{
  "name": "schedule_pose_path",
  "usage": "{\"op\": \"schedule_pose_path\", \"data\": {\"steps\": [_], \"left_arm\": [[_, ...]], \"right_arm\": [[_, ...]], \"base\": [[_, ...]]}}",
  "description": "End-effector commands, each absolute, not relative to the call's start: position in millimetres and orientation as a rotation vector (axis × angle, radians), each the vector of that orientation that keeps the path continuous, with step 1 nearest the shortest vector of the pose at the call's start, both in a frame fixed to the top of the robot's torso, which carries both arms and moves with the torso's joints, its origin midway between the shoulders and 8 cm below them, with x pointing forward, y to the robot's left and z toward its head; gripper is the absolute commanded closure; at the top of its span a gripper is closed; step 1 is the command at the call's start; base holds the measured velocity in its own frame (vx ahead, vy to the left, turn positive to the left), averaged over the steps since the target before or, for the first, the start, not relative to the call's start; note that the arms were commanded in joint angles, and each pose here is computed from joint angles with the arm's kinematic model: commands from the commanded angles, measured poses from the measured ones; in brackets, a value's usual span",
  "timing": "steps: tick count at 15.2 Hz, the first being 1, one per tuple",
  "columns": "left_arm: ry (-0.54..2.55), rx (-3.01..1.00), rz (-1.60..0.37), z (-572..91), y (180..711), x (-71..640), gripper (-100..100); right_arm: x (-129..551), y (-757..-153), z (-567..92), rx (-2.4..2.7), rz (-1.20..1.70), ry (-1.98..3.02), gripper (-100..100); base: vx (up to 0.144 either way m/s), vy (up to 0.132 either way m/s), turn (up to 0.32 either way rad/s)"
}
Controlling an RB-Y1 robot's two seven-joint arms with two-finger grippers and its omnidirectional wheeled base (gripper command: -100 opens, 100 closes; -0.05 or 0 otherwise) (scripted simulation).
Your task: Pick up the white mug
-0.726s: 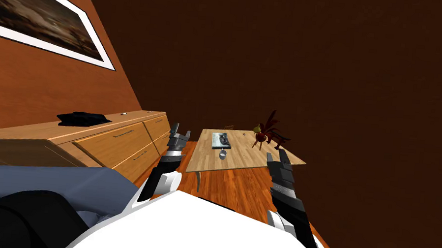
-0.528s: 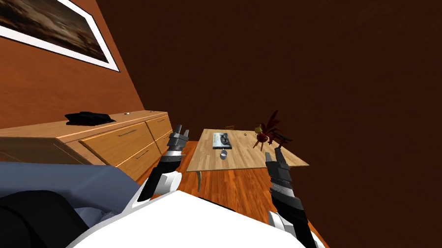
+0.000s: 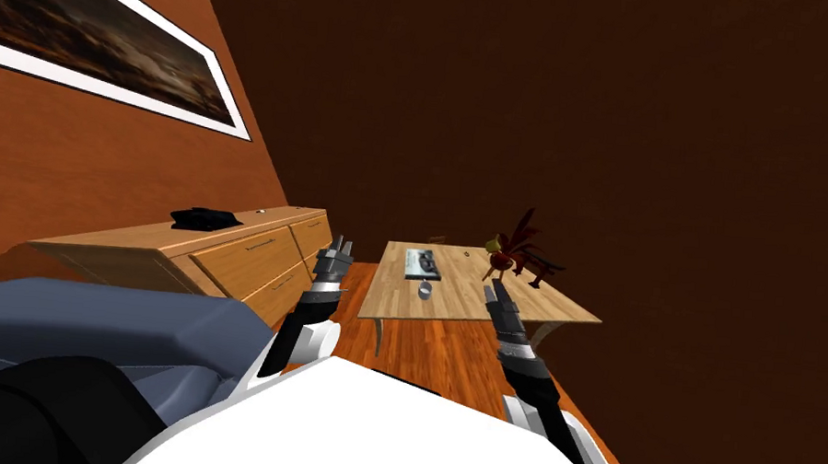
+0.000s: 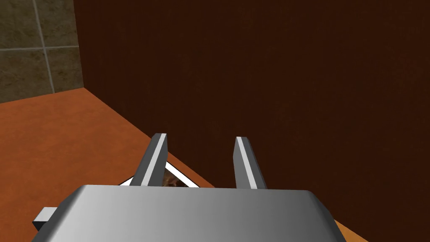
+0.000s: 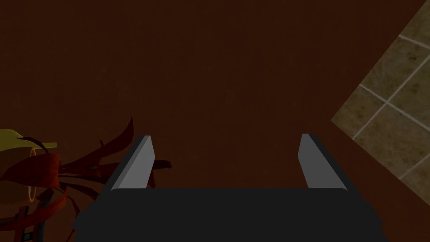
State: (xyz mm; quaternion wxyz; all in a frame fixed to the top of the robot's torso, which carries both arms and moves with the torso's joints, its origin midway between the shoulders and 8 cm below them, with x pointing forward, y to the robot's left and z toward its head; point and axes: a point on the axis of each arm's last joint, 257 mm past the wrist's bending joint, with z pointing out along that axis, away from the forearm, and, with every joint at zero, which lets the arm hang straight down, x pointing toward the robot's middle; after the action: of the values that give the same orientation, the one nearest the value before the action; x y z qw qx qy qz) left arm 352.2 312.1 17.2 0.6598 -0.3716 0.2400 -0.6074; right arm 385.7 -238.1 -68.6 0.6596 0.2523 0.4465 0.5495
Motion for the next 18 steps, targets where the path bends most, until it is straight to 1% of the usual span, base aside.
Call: {"op": "schedule_pose_path", "data": {"steps": [1,12,15,16,17,18], "left_arm": [[0.543,-0.841,-1.375,17.2,312.1,352.2,0],[0.543,-0.841,-1.374,17.2,312.1,352.2,0],[0.543,-0.841,-1.375,17.2,312.1,352.2,0],[0.543,-0.841,-1.374,17.2,312.1,352.2,0],[0.543,-0.841,-1.375,17.2,312.1,352.2,0],[0.543,-0.841,-1.374,17.2,312.1,352.2,0]], "right_arm": [[389.4,-229.9,-75.5,0.539,1.239,1.052,-100],[410.7,-188.6,-156.1,0.258,1.161,1.372,-100],[413.4,-193.1,-186.0,0.204,1.116,1.461,-100],[414.3,-185.2,-193.4,0.145,1.107,1.492,-100],[414.8,-193.9,-205.5,0.147,1.084,1.523,-100],[414.8,-193.9,-205.5,0.147,1.084,1.523,-100]], "base": [[-0.001,0.024,0.127],[0.003,0.027,0.17],[0.011,0.032,0.212],[0.016,0.031,0.229],[0.02,0.03,0.193],[0.016,0.018,0.051]]}}
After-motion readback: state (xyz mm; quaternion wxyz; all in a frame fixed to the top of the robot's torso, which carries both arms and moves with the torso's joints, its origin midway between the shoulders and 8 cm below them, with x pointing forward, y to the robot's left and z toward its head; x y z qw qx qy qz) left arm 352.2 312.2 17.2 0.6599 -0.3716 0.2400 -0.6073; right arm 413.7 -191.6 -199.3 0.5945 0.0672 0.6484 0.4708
